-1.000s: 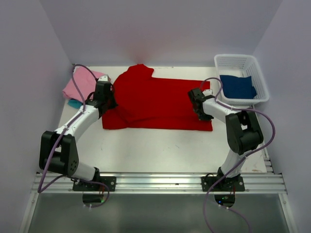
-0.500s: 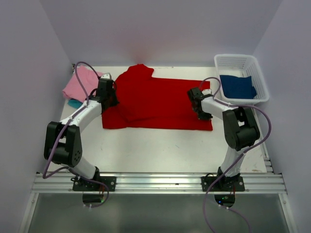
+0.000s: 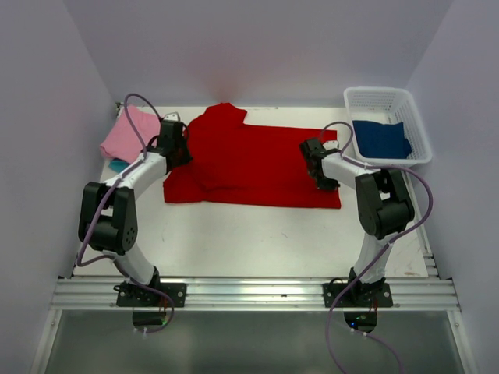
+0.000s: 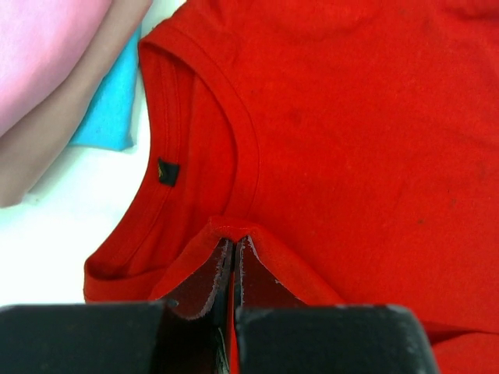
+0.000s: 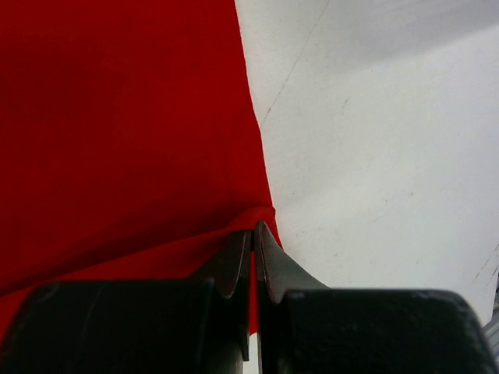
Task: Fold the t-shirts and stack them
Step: Fold the flattened tshirt in 1/3 of the way
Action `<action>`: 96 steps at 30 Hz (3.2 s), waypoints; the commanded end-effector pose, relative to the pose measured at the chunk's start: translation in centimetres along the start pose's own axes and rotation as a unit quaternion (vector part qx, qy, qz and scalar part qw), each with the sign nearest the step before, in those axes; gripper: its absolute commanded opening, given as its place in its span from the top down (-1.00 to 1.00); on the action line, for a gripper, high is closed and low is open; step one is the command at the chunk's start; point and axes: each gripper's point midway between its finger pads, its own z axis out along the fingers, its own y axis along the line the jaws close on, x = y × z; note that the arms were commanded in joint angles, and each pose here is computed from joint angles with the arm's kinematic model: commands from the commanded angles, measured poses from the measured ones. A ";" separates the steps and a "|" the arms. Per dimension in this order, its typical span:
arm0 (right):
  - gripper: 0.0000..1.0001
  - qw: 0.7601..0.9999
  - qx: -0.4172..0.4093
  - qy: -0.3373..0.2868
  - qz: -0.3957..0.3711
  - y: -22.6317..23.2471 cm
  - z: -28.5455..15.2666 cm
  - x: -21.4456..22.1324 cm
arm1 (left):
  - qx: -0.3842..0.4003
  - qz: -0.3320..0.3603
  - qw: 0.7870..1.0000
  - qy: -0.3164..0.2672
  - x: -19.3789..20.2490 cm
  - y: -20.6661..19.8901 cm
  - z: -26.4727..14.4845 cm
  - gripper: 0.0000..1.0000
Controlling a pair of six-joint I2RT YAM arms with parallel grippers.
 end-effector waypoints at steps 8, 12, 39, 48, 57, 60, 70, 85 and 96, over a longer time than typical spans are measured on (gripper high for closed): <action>1.00 0.999 0.004 -0.016 0.028 -0.1 0.3 -1.5 | 0.012 0.003 0.999 -0.048 -4.3 -1.2 0.8 1.00; 1.00 1.000 0.002 -0.012 0.028 0.1 0.5 -1.5 | 0.010 0.002 0.999 -0.045 -4.4 -0.9 1.5 1.00; 1.00 0.999 0.022 -0.009 0.031 -1.3 0.8 -0.5 | -0.009 -0.011 0.999 -0.040 -4.8 0.8 3.3 1.00; 1.00 0.998 0.041 -0.019 0.047 -3.1 0.4 -0.5 | -0.016 -0.010 0.999 -0.037 -4.7 1.3 3.4 1.00; 1.00 0.997 0.039 -0.026 0.057 -3.0 0.5 -1.7 | -0.016 -0.010 0.999 -0.032 -4.5 1.3 3.9 1.00; 1.00 0.997 0.036 -0.028 0.057 -2.8 0.4 -2.1 | -0.018 -0.011 0.999 -0.032 -4.5 1.4 4.0 1.00; 1.00 0.997 0.033 -0.033 0.058 -2.8 0.3 -2.4 | -0.028 -0.017 0.999 -0.035 -4.4 2.1 3.2 1.00; 1.00 0.997 0.024 -0.034 0.060 -2.4 0.4 -2.5 | -0.042 -0.027 0.998 -0.043 -4.7 3.3 1.8 1.00; 1.00 0.996 -0.008 -0.050 0.070 -1.7 -0.2 -3.5 | -0.051 -0.033 0.997 -0.046 -4.8 4.1 1.5 1.00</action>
